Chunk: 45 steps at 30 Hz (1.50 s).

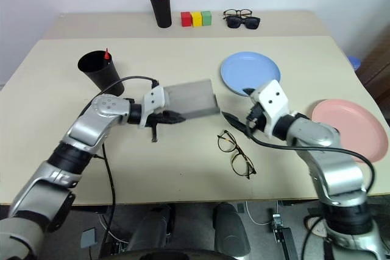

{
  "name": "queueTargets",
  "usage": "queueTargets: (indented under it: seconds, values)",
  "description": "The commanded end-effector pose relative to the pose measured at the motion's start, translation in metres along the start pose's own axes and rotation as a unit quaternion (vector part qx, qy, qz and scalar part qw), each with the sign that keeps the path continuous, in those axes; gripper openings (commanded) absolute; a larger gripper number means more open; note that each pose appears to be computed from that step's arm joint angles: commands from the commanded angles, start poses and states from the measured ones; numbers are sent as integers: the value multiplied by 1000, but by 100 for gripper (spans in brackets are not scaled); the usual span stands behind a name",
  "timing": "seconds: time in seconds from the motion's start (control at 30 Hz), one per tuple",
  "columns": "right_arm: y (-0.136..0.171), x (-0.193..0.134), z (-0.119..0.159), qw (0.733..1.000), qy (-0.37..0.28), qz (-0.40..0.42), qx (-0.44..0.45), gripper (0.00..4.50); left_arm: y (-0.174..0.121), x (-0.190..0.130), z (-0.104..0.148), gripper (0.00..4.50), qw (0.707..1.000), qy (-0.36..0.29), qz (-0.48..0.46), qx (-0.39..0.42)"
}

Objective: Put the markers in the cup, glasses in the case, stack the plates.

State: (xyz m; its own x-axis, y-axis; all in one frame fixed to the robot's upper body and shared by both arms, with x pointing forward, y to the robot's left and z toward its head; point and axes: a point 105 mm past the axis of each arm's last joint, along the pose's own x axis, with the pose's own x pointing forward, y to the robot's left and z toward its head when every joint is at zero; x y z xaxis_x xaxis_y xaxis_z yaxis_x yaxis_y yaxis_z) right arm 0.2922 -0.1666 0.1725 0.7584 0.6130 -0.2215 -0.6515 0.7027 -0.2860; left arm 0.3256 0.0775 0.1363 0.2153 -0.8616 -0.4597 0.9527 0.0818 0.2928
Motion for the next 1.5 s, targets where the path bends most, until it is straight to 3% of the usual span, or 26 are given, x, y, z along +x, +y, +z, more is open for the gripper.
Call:
queueTargets:
  seconds: [0.03,0.17,0.27,0.33,0.53,0.73,0.87,1.07,1.1,1.17,1.3,1.4,1.5]
  values:
    - [7,-14,8,1000,5,23,11,450,-8,-4,5,6,998,12,-30,48]
    - [21,-25,-10,996,61,48,42,450,-12,-6,-11,6,997,51,-45,29]
    - [30,-30,-16,992,88,58,63,450,-6,-4,-7,80,998,39,-15,47]
    - [36,-33,-23,989,109,59,76,450,2,-4,-4,171,998,29,18,59]
    - [41,-36,-42,978,158,45,130,450,13,-16,2,171,995,-9,81,51]
    - [39,-29,-53,970,174,24,166,450,3,-36,7,171,996,-44,81,3]
    - [36,-25,-61,965,188,11,180,329,-10,-41,12,175,996,-56,72,-3]
    - [35,-26,-56,967,191,23,170,25,-6,-53,6,175,992,-51,108,-33]
    - [34,-26,-53,969,189,24,158,4,-2,-58,5,175,990,-53,123,-37]
    - [31,-25,-45,974,184,24,132,4,3,-63,5,175,987,-57,143,-42]
    - [23,-14,14,994,99,56,0,4,14,-85,-5,175,972,-65,208,-86]
    - [24,16,52,992,35,86,-86,4,10,-97,-24,175,965,-39,236,-105]
    - [22,53,65,987,19,93,-130,4,3,-103,-38,175,962,-14,249,-115]
